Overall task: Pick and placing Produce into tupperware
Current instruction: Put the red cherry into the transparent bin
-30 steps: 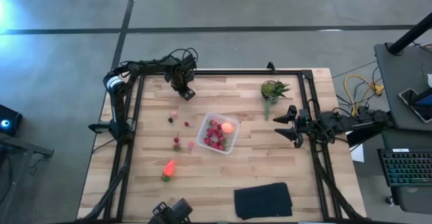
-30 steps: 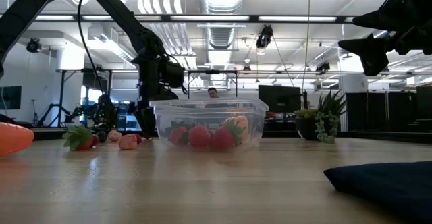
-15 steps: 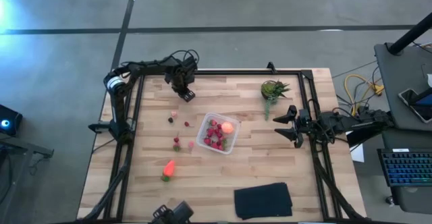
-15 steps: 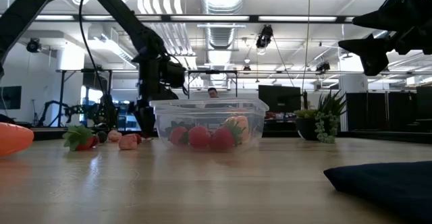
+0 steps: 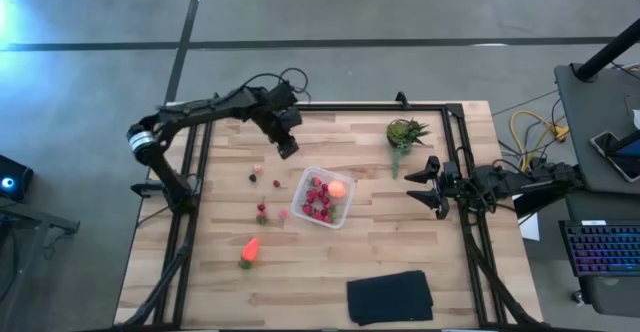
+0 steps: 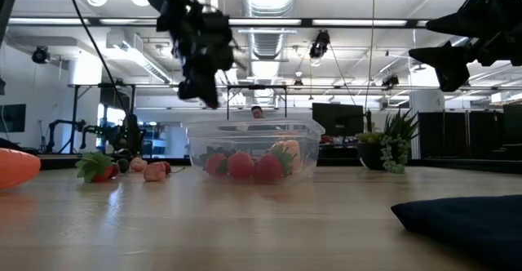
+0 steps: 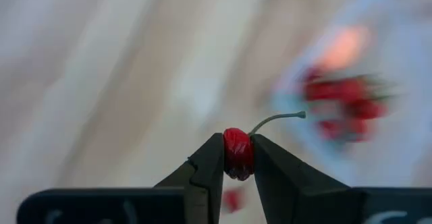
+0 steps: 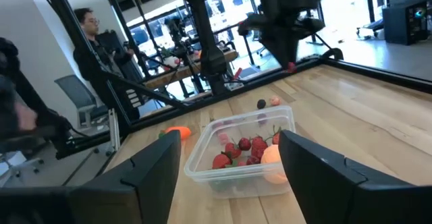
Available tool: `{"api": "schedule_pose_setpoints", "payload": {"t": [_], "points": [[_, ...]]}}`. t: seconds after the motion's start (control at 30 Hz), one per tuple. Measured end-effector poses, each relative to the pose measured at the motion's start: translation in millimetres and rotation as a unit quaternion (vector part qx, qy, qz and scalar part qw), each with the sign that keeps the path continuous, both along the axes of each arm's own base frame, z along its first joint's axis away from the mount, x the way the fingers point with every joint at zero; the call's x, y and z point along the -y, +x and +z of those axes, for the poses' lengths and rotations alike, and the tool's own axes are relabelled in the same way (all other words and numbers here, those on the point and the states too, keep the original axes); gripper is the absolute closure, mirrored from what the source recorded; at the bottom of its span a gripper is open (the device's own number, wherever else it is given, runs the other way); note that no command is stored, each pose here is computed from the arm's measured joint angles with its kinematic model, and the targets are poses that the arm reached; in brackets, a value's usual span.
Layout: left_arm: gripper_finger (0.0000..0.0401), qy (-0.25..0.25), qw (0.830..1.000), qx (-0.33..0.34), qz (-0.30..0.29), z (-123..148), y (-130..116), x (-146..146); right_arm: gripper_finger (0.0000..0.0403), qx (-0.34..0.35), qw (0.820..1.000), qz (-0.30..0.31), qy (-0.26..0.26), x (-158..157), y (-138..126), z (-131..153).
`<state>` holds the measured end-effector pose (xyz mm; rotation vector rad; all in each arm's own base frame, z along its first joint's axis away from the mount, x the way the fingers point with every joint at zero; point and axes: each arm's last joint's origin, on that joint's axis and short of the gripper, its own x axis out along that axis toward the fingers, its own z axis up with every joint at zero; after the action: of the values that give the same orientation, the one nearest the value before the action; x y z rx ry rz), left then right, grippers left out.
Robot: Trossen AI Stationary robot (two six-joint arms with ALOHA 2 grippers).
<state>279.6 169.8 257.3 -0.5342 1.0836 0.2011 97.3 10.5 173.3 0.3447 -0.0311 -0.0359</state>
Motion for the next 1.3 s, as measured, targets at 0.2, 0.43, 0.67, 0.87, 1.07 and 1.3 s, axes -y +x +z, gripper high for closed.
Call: {"api": "schedule_pose_setpoints", "payload": {"t": [0.2, 0.43, 0.67, 0.87, 1.07, 1.3], "points": [[0.0343, -0.013, 0.998, 0.044, -0.034, 11.6, 23.9, 42.1, 0.0156, 0.000, 1.000, 0.000, 0.000, 0.0, 0.0, 0.0], [0.0342, -0.033, 0.997, 0.026, -0.060, -8.9, 55.6, 85.0, 0.0160, 0.000, 1.000, 0.000, 0.000, 0.0, 0.0, 0.1], [0.0309, -0.026, 0.999, 0.021, -0.034, -21.6, 73.5, 107.0, 0.0156, 0.000, 1.000, 0.000, 0.000, 0.0, -0.1, 0.0], [0.0252, -0.008, 0.999, 0.013, -0.029, -21.0, 73.4, 114.0, 0.0160, 0.000, 1.000, 0.000, 0.000, 0.0, 0.0, 0.0], [0.0217, 0.019, 0.994, -0.033, -0.107, -10.2, 51.0, 118.0, 0.0158, 0.000, 1.000, 0.000, 0.000, 0.0, 0.0, 0.0], [0.0215, 0.127, 0.957, -0.167, -0.203, -21.0, 12.0, 120.5, 0.0159, 0.000, 1.000, 0.000, 0.000, 0.0, 0.0, 0.0]]}}
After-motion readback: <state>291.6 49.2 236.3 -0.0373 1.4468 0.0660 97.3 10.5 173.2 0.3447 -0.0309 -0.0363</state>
